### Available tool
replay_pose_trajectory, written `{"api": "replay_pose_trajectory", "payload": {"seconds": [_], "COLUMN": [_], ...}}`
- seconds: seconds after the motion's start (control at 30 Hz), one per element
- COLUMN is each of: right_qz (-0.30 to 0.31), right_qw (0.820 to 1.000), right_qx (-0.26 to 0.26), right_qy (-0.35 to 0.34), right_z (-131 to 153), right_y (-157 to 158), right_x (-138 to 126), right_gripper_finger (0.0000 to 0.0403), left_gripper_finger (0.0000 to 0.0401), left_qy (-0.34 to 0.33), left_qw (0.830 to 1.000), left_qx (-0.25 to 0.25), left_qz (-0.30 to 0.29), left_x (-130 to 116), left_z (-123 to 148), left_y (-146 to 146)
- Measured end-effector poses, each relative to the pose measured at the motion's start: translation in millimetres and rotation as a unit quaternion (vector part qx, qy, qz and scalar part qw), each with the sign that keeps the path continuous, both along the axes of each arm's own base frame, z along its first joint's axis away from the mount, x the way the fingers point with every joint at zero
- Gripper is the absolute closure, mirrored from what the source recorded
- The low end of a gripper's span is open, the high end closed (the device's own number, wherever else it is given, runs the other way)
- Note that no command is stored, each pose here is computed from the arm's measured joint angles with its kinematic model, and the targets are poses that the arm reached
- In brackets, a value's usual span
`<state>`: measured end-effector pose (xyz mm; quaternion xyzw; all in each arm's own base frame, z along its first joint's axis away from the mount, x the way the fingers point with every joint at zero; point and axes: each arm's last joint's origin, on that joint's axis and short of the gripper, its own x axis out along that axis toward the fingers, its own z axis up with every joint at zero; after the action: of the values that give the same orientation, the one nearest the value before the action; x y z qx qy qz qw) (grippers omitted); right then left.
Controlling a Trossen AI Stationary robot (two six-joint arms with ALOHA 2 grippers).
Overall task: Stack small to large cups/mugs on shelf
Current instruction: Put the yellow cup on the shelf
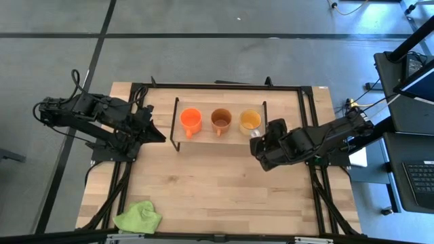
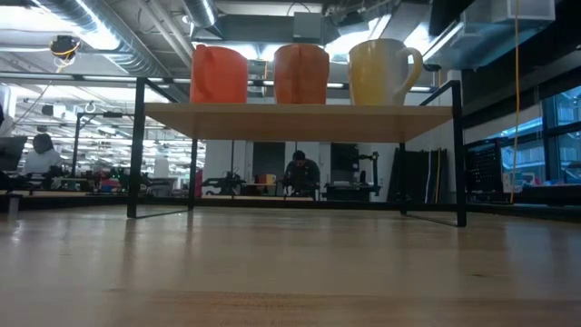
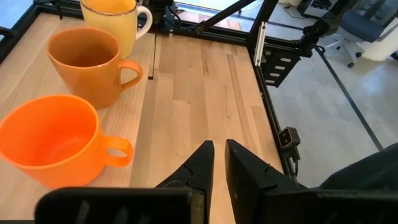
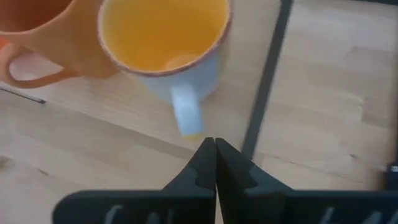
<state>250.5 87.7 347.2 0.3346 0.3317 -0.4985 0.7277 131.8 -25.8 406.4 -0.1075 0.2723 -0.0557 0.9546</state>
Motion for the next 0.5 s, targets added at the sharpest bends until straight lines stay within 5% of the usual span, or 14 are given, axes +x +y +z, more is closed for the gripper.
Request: {"api": "replay_pose_trajectory", "payload": {"seconds": [0.5], "right_qz": [-0.006], "right_qw": [0.999], "right_qx": [-0.039], "right_qy": [-0.01], "right_z": [-7.8], "right_y": [-4.0], "right_x": [4.4], "right_gripper_finger": [0.0403], "left_gripper_finger": [0.0367], "left_qy": [0.0], "left_qw": [1.0], "left_qx": [-0.001], "left_qz": [0.001], "left_x": [0.1], "left_z": [0.0], "left_y": [0.0]}}
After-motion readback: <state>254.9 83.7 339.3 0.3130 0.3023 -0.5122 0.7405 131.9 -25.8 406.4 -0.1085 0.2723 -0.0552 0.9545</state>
